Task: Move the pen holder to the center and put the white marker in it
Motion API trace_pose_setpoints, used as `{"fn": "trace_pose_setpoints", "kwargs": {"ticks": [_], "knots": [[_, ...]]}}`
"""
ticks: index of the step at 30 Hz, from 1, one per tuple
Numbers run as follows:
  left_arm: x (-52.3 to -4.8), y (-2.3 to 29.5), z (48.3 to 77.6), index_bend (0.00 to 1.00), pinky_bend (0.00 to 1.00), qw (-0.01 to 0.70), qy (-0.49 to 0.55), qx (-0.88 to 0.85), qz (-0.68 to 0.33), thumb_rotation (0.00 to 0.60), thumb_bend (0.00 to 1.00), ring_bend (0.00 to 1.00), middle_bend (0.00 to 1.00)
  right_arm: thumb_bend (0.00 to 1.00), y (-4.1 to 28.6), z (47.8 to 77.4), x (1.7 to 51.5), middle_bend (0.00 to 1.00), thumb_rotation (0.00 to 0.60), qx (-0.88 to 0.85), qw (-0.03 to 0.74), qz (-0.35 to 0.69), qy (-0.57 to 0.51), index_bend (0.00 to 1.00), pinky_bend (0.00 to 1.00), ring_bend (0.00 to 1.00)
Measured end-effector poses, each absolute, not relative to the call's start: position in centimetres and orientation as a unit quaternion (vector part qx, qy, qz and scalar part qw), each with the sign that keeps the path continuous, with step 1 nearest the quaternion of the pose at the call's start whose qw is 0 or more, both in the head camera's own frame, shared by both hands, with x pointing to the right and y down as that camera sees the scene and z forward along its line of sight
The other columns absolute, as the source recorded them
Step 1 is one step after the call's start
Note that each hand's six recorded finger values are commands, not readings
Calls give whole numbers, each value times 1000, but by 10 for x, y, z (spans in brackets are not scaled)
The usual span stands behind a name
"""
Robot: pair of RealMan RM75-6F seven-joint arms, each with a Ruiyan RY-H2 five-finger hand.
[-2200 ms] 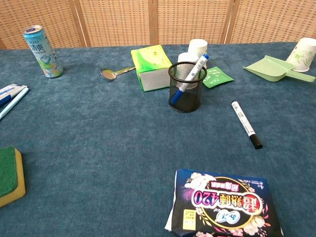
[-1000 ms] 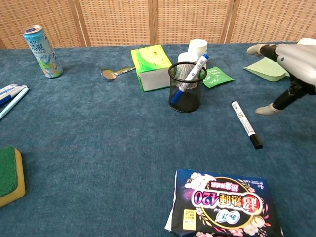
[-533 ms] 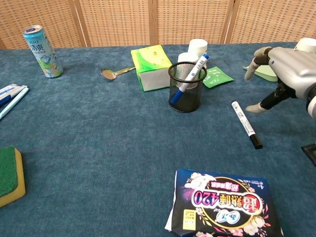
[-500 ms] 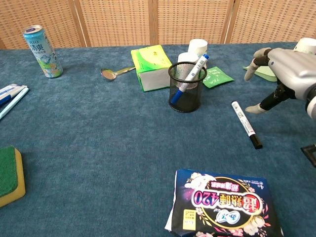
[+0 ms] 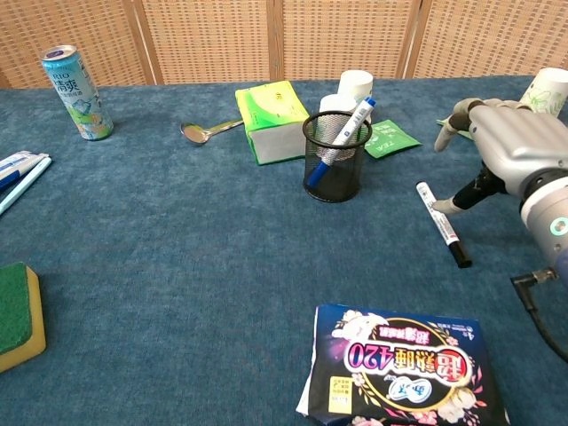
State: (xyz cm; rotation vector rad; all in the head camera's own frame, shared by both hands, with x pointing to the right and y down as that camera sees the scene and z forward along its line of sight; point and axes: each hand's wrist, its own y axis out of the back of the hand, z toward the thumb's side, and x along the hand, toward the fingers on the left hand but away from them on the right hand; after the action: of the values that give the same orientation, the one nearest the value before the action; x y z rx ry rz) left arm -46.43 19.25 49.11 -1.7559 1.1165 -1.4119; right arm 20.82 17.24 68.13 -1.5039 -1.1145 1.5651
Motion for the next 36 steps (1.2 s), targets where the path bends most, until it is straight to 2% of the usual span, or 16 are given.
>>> {"fn": "trace_pose_setpoints", "kwargs": {"ticks": [23,36], "knots": [[-462,193,493,199,81,309,418,-670,-530,600,71,0,0,0,189,710,209,0,600,-543,373,633,-407,297,0,0],[-459,194,494,199,83,311,412,-674,-528,600,71,0,0,0,192,715,238,0,600,-521,375,659,-391,272,0,0]]}}
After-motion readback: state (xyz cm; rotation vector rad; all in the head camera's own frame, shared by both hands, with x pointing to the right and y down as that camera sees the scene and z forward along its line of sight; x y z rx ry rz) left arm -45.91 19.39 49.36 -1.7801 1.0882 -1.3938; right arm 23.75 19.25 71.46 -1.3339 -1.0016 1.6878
